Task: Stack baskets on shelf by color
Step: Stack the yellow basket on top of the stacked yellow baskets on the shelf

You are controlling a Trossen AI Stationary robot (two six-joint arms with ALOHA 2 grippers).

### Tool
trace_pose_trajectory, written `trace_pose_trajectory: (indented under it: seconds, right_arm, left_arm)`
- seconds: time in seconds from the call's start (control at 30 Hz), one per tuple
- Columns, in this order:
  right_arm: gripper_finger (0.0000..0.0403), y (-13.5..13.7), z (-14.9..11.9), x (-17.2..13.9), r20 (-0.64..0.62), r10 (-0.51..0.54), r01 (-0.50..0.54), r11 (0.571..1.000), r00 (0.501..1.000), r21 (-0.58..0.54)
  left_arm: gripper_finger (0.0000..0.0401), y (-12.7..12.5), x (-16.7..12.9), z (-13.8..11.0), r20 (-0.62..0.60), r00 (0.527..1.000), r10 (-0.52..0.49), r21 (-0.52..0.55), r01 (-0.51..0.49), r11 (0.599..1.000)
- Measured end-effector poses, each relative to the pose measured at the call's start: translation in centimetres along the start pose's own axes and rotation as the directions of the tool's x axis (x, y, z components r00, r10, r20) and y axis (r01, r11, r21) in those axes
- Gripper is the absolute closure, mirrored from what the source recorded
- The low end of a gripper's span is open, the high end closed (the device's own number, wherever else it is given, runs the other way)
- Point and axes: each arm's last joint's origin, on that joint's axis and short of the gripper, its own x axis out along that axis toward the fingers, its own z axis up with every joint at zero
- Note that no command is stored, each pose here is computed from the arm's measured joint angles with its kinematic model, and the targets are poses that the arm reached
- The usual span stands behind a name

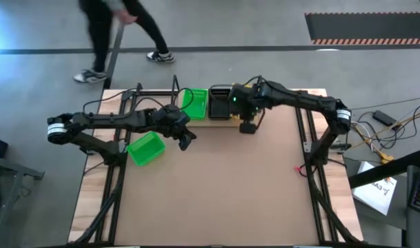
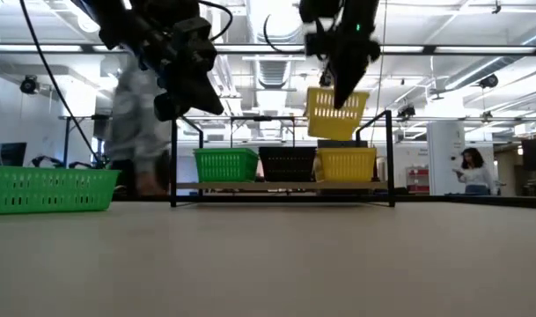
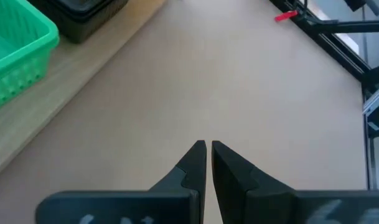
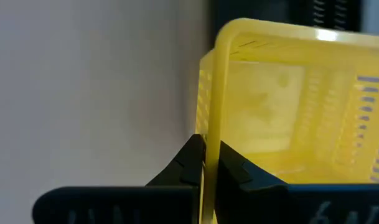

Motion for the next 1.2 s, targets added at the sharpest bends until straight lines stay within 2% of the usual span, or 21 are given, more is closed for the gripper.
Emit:
trace_pose_trajectory:
  seconds: [0.1, 0.27, 0.6, 0.77, 0.9, 1.2]
  right_arm:
    - [0.0394, -1.8, -1.0, 1.3, -0.024, -0.002, 0.002, 1.0, 1.0, 0.02]
    - [0.0394, -2.9, -2.3, 2.8, -0.072, 0.002, -0.001, 1.0, 0.997, 0.015]
    - [0.0394, -3.0, -2.9, 5.6, -0.104, 0.001, 0.0, 1.0, 0.995, 0.004]
    - [0.039, -3.0, -3.2, 6.2, -0.146, -0.056, 0.054, 0.998, 0.988, -0.018]
    - [0.0366, -3.1, -3.1, 6.2, -0.14, -0.06, 0.057, 0.998, 0.988, -0.028]
    - [0.0278, -3.3, -2.5, 4.8, -0.075, -0.053, 0.049, 0.998, 0.996, -0.047]
  left_arm:
    - [0.0393, -0.3, 0.1, 0.0, 0.008, 1.0, -0.011, -0.012, 0.011, 1.0]
    - [0.0393, -0.7, 0.2, -0.1, 0.018, 1.0, -0.004, -0.032, 0.005, 0.999]
    - [0.0393, -0.8, 0.3, 0.1, 0.054, 0.999, 0.005, -0.03, -0.004, 1.0]
    - [0.0393, -0.9, 0.3, 0.2, 0.068, 0.998, -0.004, -0.05, 0.007, 0.999]
    - [0.0393, -1.0, 0.3, 0.2, 0.065, 0.998, -0.007, -0.048, 0.01, 0.999]
    - [0.0393, -1.2, 0.3, 0.1, 0.063, 0.998, -0.01, -0.046, 0.013, 0.999]
